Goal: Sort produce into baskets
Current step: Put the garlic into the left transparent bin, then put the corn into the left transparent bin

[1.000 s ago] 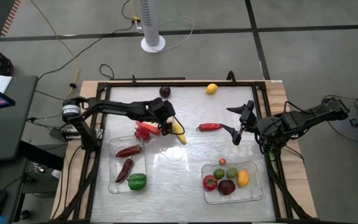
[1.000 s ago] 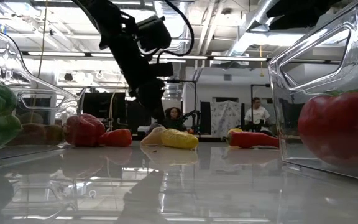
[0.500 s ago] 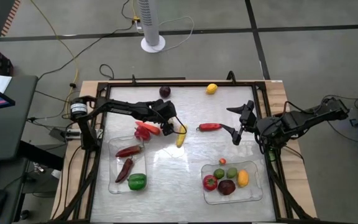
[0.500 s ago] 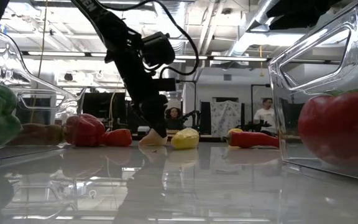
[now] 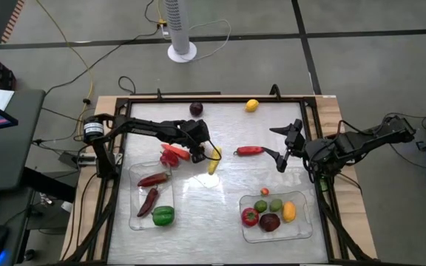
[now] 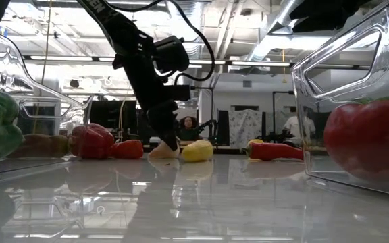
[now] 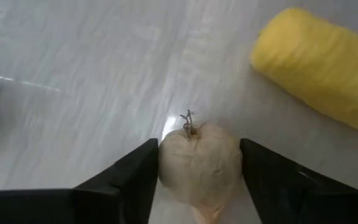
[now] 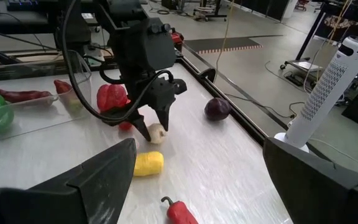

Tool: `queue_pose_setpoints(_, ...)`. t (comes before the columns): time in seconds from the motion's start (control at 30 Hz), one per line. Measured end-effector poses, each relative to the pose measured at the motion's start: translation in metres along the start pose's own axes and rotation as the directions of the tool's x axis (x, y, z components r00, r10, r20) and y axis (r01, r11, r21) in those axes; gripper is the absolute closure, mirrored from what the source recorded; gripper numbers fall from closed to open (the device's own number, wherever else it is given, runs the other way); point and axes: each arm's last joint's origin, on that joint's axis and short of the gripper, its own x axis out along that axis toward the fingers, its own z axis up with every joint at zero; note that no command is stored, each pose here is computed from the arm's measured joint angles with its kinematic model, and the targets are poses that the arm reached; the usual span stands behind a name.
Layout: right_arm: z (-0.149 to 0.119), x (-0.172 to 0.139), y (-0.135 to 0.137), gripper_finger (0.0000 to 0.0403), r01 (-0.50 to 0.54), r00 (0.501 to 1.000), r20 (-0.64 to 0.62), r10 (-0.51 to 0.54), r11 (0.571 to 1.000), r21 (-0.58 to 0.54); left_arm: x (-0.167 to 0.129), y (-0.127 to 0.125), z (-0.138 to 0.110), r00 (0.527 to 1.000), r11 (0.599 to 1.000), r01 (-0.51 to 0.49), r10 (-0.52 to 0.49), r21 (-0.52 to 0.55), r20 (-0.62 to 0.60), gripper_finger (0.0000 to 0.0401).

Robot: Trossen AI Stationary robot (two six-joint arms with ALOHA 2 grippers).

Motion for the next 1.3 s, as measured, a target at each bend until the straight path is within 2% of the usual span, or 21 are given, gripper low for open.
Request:
queue_pose_setpoints(0.2,0.000,0.000,0.000,0.0024,0.000,1.000,-0.001,0.000,1.000,0.000,-0.021,-0.002,0.000,0.999,0.999,0.041,-0.041,0.034,-0.004,0.0254)
queue_pose_setpoints(0.33,0.000,0.000,0.000,0.0024,0.000,1.000,-0.002,0.000,1.000,0.000,-0.064,-0.007,0.005,0.979,0.981,0.186,-0.190,0.050,0.076,0.0265)
queue_pose_setpoints(0.4,0.000,0.000,0.000,0.0024,0.001,1.000,-0.004,-0.001,1.000,-0.001,-0.091,-0.014,0.006,0.938,0.946,0.315,-0.323,0.076,0.128,0.0263)
queue_pose_setpoints(0.5,0.000,0.000,0.000,0.0024,0.001,1.000,-0.003,-0.001,1.000,-0.008,-0.135,-0.026,0.002,0.833,0.851,0.513,-0.525,0.110,0.177,0.0255)
queue_pose_setpoints(0.57,0.000,0.000,0.000,0.0024,0.001,1.000,-0.004,-0.001,1.000,-0.009,-0.160,-0.034,-0.005,0.782,0.804,0.583,-0.595,0.119,0.188,0.0252)
queue_pose_setpoints(0.6,0.000,0.000,0.000,0.0024,0.001,1.000,-0.003,-0.001,1.000,-0.009,-0.173,-0.037,-0.010,0.773,0.796,0.593,-0.605,0.122,0.190,0.0252)
queue_pose_setpoints(0.7,0.000,0.000,0.000,0.0024,0.001,1.000,-0.003,-0.001,1.000,-0.009,-0.199,-0.048,-0.030,0.811,0.824,0.554,-0.567,0.120,0.145,0.0251)
queue_pose_setpoints(0.83,0.000,0.000,0.000,0.0024,0.001,1.000,-0.003,-0.001,1.000,-0.007,-0.218,-0.059,-0.056,0.912,0.914,0.398,-0.403,0.082,0.074,0.0250)
queue_pose_setpoints(0.9,0.000,0.000,0.000,0.0024,0.002,1.000,-0.003,-0.002,1.000,-0.003,-0.224,-0.066,-0.065,0.942,0.943,0.328,-0.331,0.055,0.061,0.0245)
queue_pose_setpoints(1.1,0.000,0.000,0.000,0.0023,0.001,1.000,0.001,-0.001,1.000,0.005,-0.231,-0.082,-0.081,0.979,0.981,0.192,-0.193,0.016,0.061,0.0187)
queue_pose_setpoints(1.3,0.000,0.000,0.000,0.0024,0.001,1.000,0.002,-0.001,1.000,0.006,-0.227,-0.081,-0.079,0.991,0.995,0.102,-0.103,0.016,0.084,0.0111)
